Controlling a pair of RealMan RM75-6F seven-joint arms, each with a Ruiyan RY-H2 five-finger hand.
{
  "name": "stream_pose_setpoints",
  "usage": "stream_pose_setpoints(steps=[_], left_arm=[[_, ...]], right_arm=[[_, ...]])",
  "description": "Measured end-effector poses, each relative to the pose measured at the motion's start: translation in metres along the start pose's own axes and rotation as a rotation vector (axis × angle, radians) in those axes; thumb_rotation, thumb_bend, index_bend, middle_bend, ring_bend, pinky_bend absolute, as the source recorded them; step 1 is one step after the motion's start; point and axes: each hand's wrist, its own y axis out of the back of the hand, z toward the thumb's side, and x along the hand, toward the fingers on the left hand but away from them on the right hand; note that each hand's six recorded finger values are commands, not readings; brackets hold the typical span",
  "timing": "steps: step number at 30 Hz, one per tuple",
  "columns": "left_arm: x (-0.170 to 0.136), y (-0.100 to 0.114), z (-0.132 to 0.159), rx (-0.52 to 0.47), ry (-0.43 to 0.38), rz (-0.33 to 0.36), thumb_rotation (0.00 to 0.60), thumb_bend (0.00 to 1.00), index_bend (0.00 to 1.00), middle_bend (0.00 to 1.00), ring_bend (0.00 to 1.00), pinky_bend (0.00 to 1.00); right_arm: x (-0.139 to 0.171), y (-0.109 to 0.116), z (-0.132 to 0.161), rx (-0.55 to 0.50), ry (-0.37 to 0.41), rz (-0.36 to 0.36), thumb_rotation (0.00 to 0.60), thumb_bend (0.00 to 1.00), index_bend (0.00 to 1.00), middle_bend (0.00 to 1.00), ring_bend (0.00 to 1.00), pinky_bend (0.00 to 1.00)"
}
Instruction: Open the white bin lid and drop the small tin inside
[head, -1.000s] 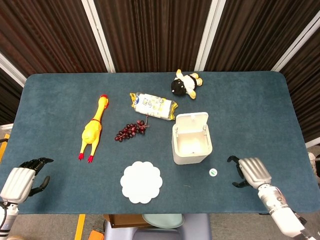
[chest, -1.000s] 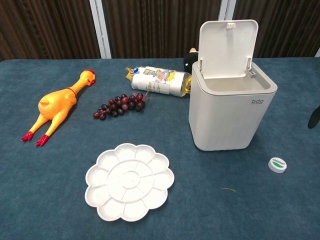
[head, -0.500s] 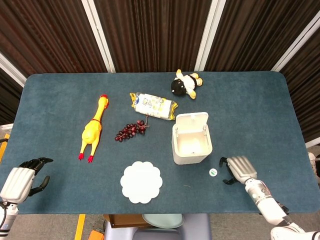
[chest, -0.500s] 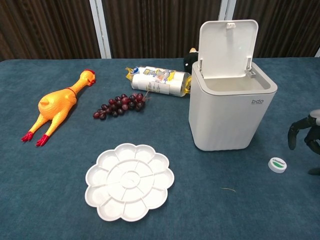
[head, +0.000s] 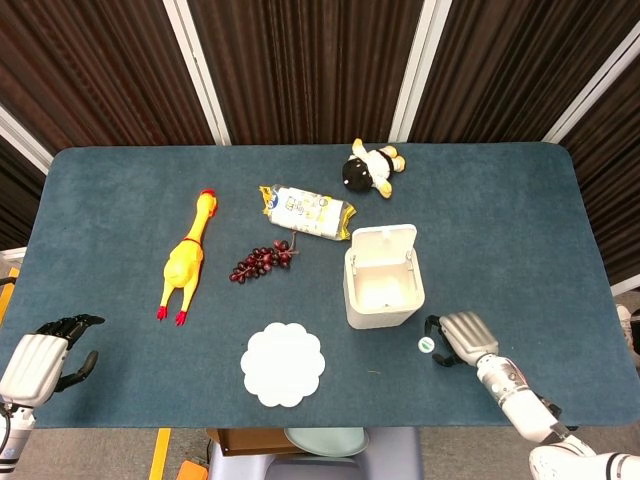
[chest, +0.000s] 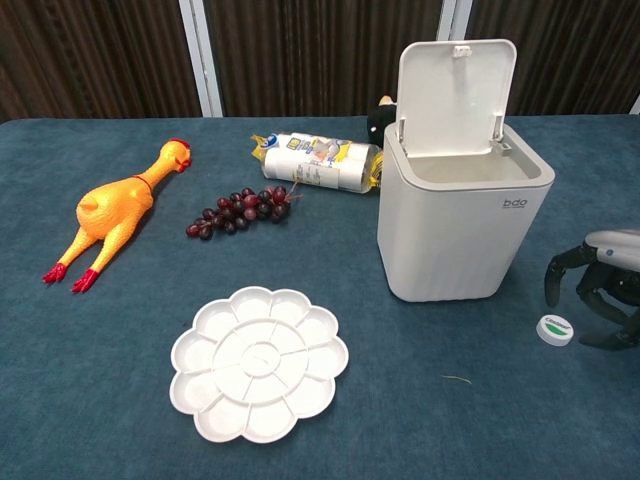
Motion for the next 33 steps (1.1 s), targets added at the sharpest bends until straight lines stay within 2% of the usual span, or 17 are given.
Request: stream_pose_setpoints(steps=[16,33], left_arm=[[0.0,0.0,-0.001,-0.003,0.001,0.002,0.6,0.44,0.29,0.31,0.33,0.43],[-0.001,0.002,0.0,-0.005,0.0,0.008,0.6,0.44,0.29,0.31,0.33,0.43]], right_arm=[[-0.008,-0.007,0.002,-0.002,0.005,0.019,0.6,0.36,0.52,0.87,0.94,0.88],[-0.013,-0.012,0.002,0.006,-0.001,0.011,0.6,0.37,0.58,0.87,0.94,0.88]])
